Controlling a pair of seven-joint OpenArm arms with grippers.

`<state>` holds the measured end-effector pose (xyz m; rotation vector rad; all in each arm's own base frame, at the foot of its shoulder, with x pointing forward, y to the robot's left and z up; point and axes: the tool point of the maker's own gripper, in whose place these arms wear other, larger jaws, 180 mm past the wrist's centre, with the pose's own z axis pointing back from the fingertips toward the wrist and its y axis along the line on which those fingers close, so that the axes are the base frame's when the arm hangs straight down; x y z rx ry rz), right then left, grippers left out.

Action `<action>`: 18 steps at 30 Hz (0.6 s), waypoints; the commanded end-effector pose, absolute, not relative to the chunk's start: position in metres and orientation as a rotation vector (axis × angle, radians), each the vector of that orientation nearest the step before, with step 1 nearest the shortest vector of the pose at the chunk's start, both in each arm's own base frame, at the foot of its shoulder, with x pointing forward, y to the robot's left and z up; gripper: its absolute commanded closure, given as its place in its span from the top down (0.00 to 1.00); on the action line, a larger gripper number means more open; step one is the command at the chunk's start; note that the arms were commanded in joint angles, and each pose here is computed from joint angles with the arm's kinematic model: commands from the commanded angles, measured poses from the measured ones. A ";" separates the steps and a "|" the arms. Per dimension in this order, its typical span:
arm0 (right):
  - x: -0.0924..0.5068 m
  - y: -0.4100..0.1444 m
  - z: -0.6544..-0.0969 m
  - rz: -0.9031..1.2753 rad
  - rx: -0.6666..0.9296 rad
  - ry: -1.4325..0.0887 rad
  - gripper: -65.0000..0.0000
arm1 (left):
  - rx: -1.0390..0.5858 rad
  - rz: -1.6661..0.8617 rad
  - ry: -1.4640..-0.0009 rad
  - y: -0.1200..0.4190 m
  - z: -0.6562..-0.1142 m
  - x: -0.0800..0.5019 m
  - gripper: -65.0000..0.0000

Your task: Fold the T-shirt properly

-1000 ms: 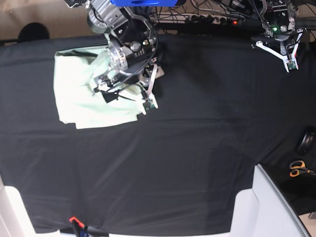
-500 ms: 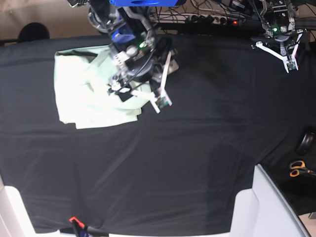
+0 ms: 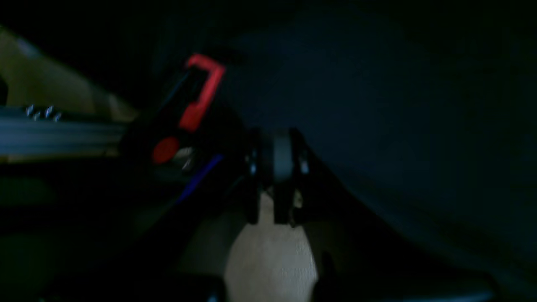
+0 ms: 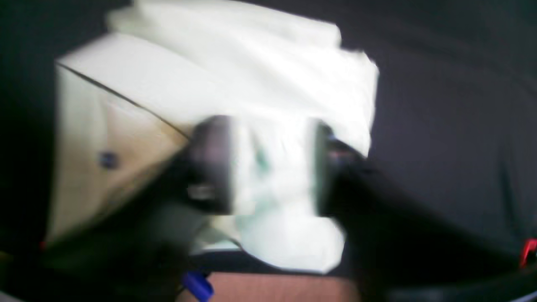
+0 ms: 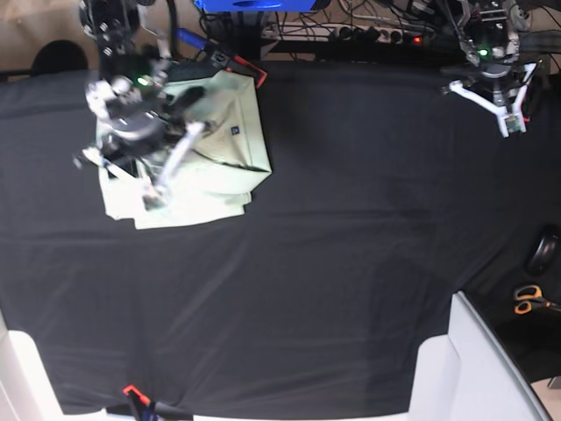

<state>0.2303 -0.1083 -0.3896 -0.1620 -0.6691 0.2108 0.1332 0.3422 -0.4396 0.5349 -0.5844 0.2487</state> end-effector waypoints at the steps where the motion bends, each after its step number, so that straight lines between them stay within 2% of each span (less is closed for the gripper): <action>1: 0.237 -0.122 -0.379 0.172 -0.188 -0.725 0.09 | 0.545 0.223 -0.634 0.341 -0.429 0.145 0.08; 2: 0.232 -0.134 -0.382 0.140 -0.207 -0.716 0.00 | 0.532 0.209 -0.643 0.335 -0.430 0.149 0.08; 3: 0.226 -0.145 -0.385 0.107 -0.223 -0.707 0.00 | 0.515 0.193 -0.653 0.327 -0.430 0.154 0.08; 4: 0.221 -0.152 -0.388 0.082 -0.234 -0.695 0.05 | 0.501 0.179 -0.662 0.320 -0.429 0.158 0.08; 7: 0.210 -0.159 -0.393 0.050 -0.243 -0.679 0.00 | 0.473 0.150 -0.688 0.305 -0.428 0.173 0.08; 14: 0.196 -0.157 -0.405 0.043 -0.234 -0.637 0.00 | 0.402 0.102 -0.740 0.274 -0.425 0.197 0.08; 18: 0.198 -0.157 -0.404 0.043 -0.235 -0.641 0.00 | 0.216 -0.035 -0.802 0.216 -0.415 0.222 0.09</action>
